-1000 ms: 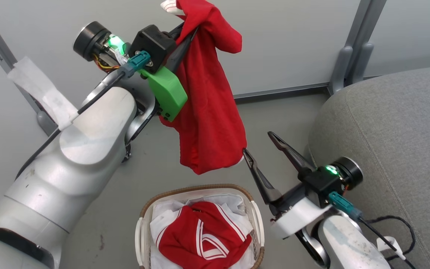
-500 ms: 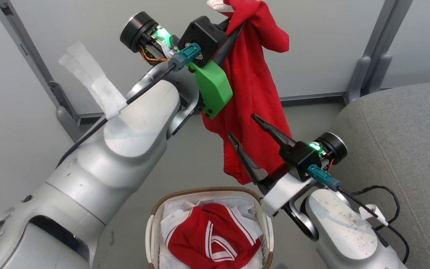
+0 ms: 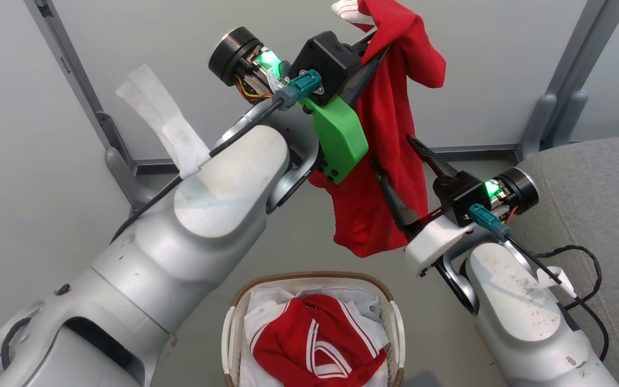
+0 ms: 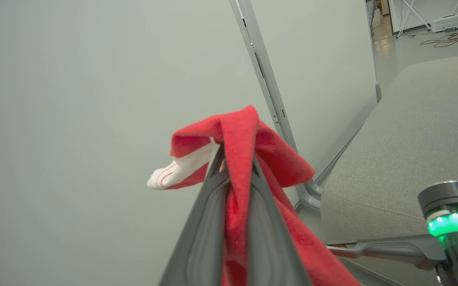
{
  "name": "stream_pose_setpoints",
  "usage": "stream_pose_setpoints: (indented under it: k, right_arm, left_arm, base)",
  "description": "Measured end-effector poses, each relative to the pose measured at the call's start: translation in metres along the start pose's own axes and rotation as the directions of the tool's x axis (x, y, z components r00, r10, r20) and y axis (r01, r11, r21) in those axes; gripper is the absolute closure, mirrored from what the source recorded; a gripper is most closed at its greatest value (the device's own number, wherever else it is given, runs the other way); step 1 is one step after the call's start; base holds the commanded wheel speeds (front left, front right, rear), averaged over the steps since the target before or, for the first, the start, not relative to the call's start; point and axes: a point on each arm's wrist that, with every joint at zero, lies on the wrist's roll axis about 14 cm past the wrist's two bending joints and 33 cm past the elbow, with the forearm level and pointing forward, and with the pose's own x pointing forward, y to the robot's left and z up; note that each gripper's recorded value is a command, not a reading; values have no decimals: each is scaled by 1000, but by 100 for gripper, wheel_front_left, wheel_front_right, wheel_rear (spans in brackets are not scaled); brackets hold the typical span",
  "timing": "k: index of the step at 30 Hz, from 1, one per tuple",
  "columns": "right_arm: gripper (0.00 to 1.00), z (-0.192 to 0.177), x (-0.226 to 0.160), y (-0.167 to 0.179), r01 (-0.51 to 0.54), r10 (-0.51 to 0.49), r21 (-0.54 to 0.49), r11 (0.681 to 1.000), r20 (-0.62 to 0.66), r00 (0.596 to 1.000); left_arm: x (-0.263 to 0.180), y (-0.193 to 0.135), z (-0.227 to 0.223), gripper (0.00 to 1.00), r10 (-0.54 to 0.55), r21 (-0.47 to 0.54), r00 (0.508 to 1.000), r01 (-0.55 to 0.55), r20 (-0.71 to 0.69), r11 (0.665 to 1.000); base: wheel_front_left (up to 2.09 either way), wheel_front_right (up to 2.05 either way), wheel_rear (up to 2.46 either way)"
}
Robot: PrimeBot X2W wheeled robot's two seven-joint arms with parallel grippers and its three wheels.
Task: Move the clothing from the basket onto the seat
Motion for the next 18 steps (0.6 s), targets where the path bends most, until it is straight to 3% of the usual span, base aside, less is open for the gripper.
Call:
stream_pose_setpoints:
  k: [6, 7, 8, 10, 11, 18]
  right_arm:
    - [0, -8, 11, 6, -37, 35, -39, 999, -36, 999]
    - [22, -7, 14, 6, -38, 37, -42, 998, -34, 999]
    - [55, -6, 17, 5, -39, 37, -43, 998, -33, 999]
    - [94, -5, 20, 5, -39, 38, -45, 998, -32, 999]
    - [100, -6, 20, 4, -37, 35, -44, 998, -33, 999]
    - [100, -7, 20, -3, -18, 16, -38, 999, -38, 999]
  left_arm:
    - [-6, -3, 3, 100, 1, -14, 1000, 0, 15, 1000]
    - [-7, -4, 3, 100, 1, -18, 1000, -1, 15, 1000]
    - [-9, -3, 2, 100, 4, -22, 1000, -3, 14, 1000]
    - [-13, -1, -3, 100, 12, -29, 1000, -12, 5, 999]
    - [-15, 1, -5, 100, 22, -37, 1000, -22, 1, 999]
    - [-33, 18, -29, 100, 96, -101, 995, -98, -24, 990]
  base:
    - [0, 0, 0]
    - [0, 0, 0]
    - [0, 0, 0]
    - [0, 0, 0]
    - [0, 0, 0]
    - [0, 0, 0]
